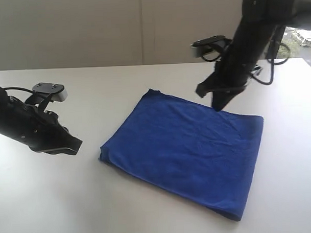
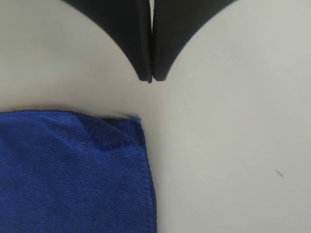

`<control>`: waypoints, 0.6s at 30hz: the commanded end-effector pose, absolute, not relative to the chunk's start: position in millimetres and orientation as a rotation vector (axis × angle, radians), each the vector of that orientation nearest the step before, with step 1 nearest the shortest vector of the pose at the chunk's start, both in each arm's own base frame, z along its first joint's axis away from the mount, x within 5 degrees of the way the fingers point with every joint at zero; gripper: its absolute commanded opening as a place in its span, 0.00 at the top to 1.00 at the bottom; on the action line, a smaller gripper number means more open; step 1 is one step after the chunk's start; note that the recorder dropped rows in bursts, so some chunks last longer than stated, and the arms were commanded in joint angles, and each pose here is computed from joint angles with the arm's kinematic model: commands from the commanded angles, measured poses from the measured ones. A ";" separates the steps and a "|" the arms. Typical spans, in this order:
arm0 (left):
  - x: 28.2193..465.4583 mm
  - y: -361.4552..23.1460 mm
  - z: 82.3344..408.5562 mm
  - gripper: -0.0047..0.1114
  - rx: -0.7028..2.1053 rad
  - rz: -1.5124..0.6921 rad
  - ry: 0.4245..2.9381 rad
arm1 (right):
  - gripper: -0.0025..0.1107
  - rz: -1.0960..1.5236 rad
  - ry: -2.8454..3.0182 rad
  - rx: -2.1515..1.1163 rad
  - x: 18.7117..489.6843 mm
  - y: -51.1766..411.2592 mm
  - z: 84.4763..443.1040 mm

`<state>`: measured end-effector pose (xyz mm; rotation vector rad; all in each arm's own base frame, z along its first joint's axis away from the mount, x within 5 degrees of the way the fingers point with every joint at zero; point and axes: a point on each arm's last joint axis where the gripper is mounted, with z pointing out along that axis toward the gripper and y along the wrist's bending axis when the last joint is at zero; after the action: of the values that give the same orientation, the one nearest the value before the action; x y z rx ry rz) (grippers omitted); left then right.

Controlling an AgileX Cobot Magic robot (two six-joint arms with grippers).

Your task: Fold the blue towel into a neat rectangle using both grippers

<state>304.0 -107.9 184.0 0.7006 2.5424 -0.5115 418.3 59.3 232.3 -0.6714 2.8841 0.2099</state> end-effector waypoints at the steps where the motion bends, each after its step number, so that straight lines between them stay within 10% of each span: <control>1: 301.7 -110.3 184.6 0.96 0.685 -0.527 2.540 | 0.98 0.364 2.810 -0.932 411.7 123.6 212.3; 18: 303.6 -109.4 184.9 0.96 0.674 -0.507 2.527 | 0.98 0.328 2.741 -1.251 403.3 235.4 118.7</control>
<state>306.8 -106.7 184.5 0.6846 2.5239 -0.4817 399.6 223.4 134.5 -1.2518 2.7624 0.3110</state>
